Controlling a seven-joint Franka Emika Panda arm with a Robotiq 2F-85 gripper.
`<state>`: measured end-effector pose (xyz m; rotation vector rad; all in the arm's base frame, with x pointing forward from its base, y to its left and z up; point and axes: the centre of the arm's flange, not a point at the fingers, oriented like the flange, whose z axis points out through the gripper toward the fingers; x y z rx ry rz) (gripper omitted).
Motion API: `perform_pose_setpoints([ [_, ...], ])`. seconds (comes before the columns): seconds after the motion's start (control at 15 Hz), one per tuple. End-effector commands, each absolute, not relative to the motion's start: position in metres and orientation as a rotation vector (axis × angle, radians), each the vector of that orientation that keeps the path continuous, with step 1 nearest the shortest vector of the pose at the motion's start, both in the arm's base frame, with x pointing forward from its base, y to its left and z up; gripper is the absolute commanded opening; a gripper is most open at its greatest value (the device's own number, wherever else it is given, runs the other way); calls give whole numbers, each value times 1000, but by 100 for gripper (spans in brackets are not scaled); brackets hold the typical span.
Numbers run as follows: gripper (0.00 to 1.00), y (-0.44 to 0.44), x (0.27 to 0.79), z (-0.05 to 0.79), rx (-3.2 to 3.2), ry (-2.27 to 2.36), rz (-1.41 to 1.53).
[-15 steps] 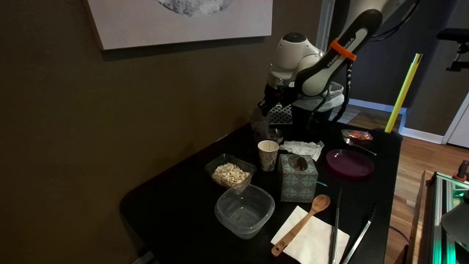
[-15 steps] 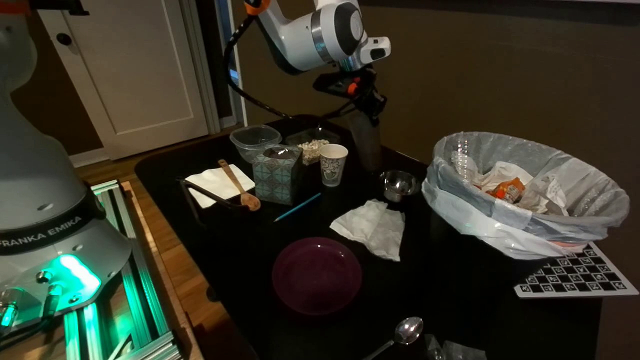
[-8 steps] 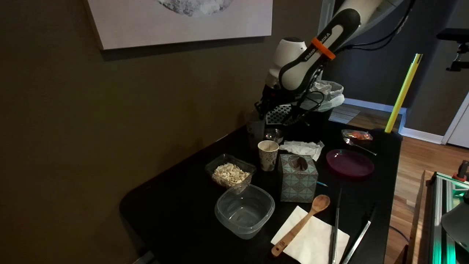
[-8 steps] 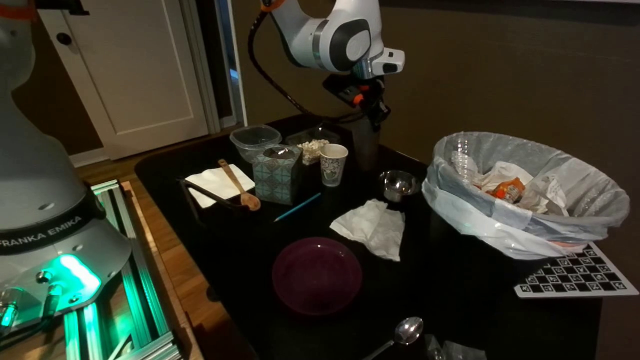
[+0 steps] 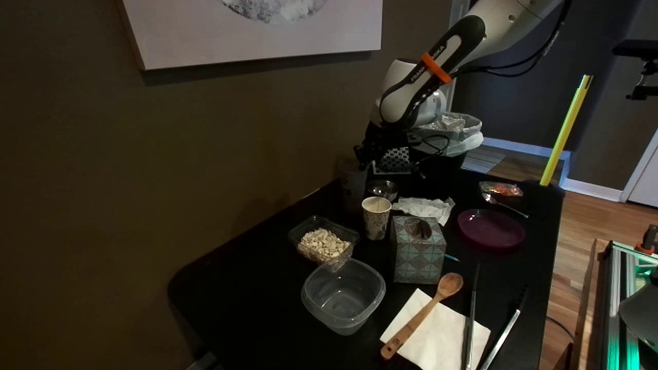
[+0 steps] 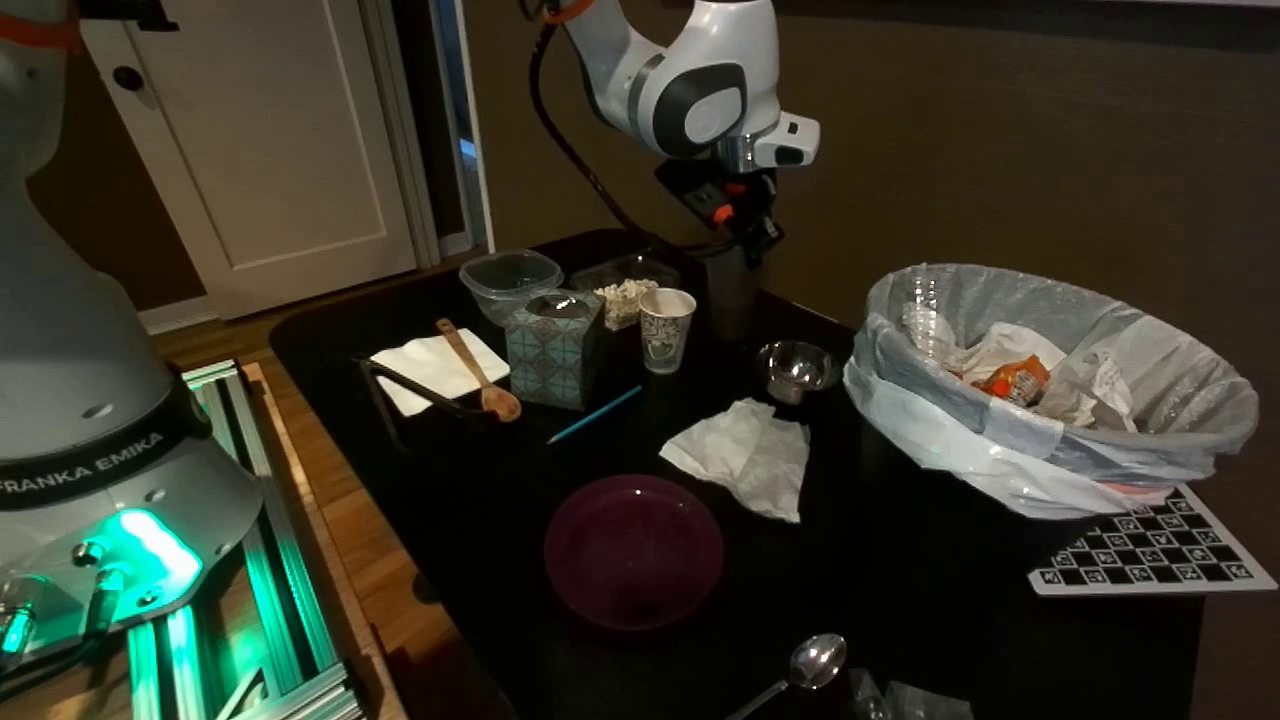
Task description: Push the closest cup forward, then then pour out the contents from the furthest cup into the closest cup
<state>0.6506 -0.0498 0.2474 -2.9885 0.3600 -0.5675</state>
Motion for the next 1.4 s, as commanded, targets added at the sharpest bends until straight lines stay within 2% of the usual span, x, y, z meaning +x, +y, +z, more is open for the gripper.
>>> perform_pose_setpoints([
  [0.0, 1, -53, 659, 238, -2980, 353, -554],
  [0.67, 1, -60, 658, 220, -2994, 329, -527],
  [0.73, 31, -61, 658, 220, -2994, 328, -523],
  [0.8, 32, -61, 658, 219, -2993, 329, -521],
  [0.87, 37, -61, 658, 220, -2994, 329, -522],
  [1.33, 89, -57, 659, 240, -2993, 300, -571],
])
